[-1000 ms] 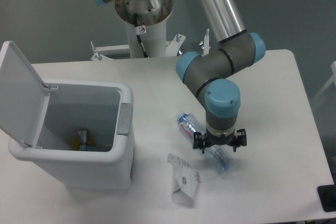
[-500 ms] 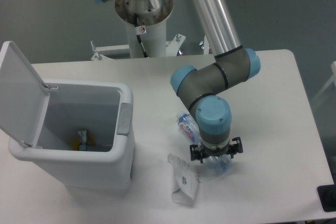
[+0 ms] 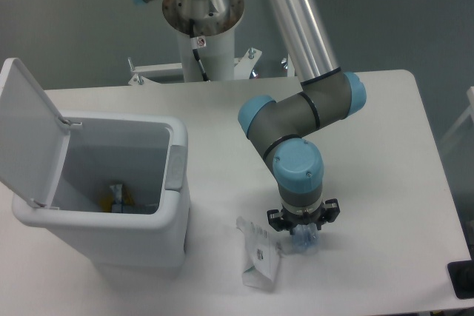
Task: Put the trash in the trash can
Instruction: 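Close the gripper around the middle of the clear bottle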
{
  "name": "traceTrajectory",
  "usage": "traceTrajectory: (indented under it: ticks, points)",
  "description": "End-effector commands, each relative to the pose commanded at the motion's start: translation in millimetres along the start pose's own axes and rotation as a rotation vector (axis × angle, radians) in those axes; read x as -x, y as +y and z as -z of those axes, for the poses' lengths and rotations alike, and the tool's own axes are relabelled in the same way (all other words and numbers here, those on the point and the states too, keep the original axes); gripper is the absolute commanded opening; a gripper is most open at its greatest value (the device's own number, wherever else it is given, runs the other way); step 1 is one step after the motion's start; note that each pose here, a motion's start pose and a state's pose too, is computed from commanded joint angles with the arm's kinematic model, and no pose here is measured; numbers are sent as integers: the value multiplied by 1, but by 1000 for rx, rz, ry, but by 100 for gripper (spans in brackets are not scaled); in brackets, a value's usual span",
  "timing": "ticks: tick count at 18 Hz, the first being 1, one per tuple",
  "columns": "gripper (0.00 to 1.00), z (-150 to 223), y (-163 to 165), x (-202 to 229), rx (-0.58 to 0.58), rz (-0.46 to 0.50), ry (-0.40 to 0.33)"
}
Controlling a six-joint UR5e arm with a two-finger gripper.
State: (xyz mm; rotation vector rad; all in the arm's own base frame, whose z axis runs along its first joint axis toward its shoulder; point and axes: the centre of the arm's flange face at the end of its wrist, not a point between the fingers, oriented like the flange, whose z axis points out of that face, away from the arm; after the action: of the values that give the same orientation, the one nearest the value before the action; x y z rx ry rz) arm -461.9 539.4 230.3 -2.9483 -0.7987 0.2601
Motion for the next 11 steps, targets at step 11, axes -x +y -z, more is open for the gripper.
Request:
traceTrajectory:
  ticks: [11]
  points:
    - [19,107,-15,52,-254,96,152]
